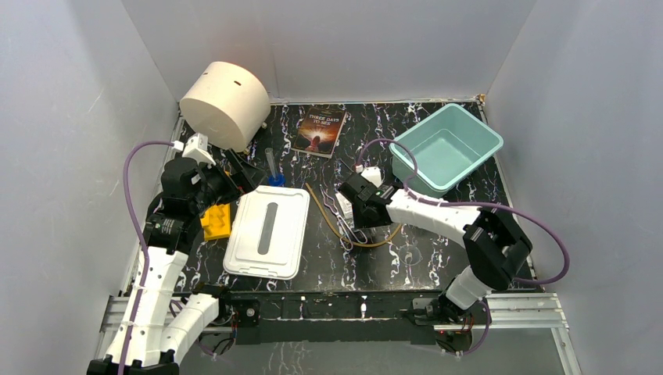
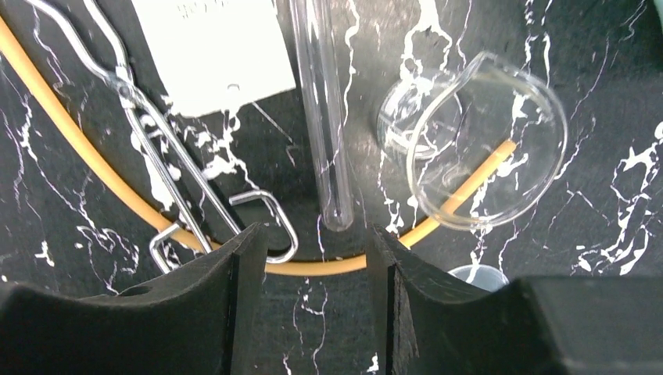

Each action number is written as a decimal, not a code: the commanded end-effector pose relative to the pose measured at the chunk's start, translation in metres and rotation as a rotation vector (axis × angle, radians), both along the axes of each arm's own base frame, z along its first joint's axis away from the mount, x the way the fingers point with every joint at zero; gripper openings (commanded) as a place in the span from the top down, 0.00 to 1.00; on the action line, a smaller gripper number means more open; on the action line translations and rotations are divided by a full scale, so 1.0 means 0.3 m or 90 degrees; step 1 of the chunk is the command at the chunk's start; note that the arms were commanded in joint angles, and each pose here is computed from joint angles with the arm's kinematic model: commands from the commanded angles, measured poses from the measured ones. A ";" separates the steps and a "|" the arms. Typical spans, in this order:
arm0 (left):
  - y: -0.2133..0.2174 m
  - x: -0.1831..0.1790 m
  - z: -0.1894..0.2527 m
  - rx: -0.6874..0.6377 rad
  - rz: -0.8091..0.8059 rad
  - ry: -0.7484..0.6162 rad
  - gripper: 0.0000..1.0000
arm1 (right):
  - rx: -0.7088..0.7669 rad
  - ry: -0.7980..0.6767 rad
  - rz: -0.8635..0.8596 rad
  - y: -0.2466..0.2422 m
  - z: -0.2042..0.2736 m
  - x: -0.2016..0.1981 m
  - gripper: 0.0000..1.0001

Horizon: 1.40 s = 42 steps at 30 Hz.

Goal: Organize the chemistry lab equipment

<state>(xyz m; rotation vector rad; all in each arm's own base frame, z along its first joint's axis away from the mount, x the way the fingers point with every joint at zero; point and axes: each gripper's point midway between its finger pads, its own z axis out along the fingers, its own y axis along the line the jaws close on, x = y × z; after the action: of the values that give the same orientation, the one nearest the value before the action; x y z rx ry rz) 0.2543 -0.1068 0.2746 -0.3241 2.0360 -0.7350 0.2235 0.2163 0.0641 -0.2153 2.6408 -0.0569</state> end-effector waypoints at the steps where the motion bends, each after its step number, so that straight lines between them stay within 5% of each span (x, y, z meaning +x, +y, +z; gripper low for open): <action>1: -0.013 -0.016 0.025 -0.019 -0.008 -0.005 0.02 | 0.026 -0.052 -0.017 0.015 0.012 0.077 0.43; 42: 0.011 0.011 0.027 -0.018 0.031 -0.005 0.02 | 0.019 0.019 0.102 0.026 -0.155 0.110 0.60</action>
<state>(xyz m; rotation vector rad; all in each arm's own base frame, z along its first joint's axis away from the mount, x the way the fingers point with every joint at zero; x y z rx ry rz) 0.2582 -0.1060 0.2709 -0.3921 2.0470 -0.7432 0.2507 0.2186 0.0219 -0.3680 2.6649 0.0000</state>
